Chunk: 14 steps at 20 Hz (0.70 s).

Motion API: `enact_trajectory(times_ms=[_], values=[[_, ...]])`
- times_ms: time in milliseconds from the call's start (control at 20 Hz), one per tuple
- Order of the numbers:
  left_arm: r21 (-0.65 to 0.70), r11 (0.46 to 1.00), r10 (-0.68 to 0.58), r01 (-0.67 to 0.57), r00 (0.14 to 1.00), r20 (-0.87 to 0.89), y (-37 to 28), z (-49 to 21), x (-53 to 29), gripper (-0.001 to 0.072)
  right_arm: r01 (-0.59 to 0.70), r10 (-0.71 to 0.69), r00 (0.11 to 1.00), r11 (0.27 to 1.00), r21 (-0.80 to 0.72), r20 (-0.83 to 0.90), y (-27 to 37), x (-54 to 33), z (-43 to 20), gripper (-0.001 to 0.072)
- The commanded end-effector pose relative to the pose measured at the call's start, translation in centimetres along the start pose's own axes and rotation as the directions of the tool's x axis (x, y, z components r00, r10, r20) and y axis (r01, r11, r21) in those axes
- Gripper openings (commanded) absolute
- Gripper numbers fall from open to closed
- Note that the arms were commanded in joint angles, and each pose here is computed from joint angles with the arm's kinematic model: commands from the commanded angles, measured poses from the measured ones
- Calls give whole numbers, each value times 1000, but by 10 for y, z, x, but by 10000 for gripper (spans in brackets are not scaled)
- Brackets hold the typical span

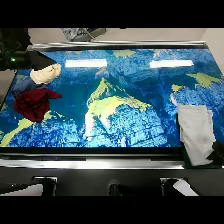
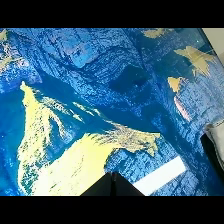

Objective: Fold the shirts.

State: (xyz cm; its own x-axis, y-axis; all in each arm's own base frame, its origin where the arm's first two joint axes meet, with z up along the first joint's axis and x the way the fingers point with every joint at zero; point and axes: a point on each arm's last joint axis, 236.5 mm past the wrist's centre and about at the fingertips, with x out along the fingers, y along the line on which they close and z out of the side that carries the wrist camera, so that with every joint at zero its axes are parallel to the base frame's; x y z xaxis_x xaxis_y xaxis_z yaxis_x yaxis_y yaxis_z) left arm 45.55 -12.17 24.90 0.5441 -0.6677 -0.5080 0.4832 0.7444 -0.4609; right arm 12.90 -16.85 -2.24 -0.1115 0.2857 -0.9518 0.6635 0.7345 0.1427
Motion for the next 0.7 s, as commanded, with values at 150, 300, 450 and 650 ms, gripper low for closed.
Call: enact_trajectory(times_ms=[150, 300, 450, 650], values=[[-4, 1000, 0, 0, 1000, 1, 0, 0, 0, 29, 90, -87, 990, 996, -23, 109, -19, -14, 24, 692], [-6, 1000, 4, -3, 1000, 23, -5, 9, -6, 27, 196, -118, 872, 973, -118, 475, -15, -121, 93, 684], [19, 972, 232, -236, 967, 105, 27, 37, -22, 25, 319, 38, 478, 923, -214, 878, 59, -289, 149, 671], [39, 719, 695, -694, 715, -78, 118, -5, -36, 33, 467, 359, 412, 706, -532, 837, 249, -306, 126, 671]])
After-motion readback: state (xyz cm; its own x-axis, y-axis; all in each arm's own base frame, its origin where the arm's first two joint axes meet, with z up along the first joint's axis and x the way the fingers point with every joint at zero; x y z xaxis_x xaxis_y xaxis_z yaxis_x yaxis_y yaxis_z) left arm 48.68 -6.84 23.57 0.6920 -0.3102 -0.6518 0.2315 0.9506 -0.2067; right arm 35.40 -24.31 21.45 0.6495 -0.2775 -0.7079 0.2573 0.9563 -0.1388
